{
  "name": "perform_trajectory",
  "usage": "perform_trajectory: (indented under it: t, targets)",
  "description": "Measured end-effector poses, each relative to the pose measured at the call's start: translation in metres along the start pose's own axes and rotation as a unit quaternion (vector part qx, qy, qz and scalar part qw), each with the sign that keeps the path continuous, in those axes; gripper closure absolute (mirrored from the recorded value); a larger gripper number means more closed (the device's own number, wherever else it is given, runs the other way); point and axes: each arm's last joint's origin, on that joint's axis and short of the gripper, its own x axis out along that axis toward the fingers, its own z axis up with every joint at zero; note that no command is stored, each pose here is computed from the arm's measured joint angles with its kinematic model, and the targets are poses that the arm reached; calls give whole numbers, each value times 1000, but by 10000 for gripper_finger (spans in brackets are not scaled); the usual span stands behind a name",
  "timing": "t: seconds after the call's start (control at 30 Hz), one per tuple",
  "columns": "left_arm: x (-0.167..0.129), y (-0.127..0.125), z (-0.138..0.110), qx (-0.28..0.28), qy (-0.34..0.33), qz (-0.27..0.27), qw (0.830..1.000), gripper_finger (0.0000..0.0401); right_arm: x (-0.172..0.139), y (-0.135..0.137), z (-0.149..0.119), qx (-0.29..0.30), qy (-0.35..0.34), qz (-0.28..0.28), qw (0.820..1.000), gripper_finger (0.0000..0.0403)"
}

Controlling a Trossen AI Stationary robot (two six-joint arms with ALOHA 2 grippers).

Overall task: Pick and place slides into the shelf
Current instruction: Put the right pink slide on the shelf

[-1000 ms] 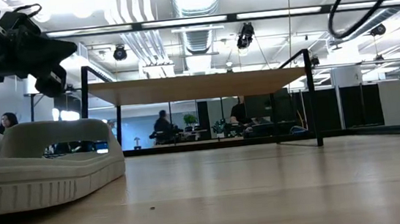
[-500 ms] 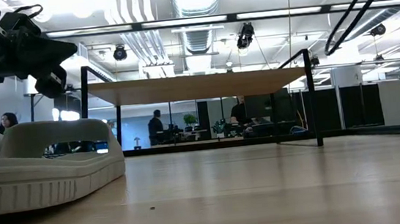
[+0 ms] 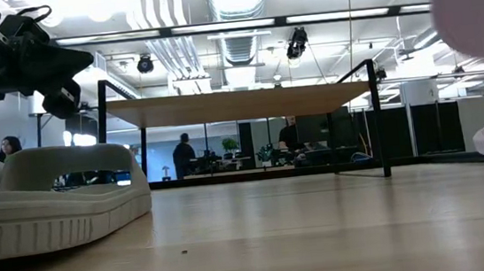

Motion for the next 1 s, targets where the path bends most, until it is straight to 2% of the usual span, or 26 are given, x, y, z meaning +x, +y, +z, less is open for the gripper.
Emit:
perform_trajectory:
  t: [0.07, 0.17, 0.3, 0.4, 0.6, 0.83, 0.9, 1.0]
  targets:
    - [0, 0, 0, 0, 0, 0, 1000, 400, -10, 9, 14, -57, -54, 11, 997, 390]
    - [0, 0, 0, 0, 0, 0, 1000, 400, -14, 22, 38, -149, -109, -15, 983, 390]
    - [0, 0, 0, 0, 0, 0, 1000, 400, 4, 37, 75, -263, -115, -95, 953, 390]
    - [0, 0, 0, 0, 0, 0, 1000, 400, 27, 41, 102, -316, -93, -160, 930, 390]
    - [0, 0, 0, 0, 0, 0, 1000, 400, 78, 40, 153, -354, -67, -274, 892, 390]
    - [0, 0, 0, 0, 0, 0, 1000, 400, 136, 44, 202, -436, -65, -304, 844, 390]
    - [0, 0, 0, 0, 0, 0, 1000, 400, 153, 34, 215, -436, -55, -308, 844, 390]
    - [0, 0, 0, 0, 0, 0, 1000, 400, 172, 9, 227, -414, -25, -303, 858, 390]
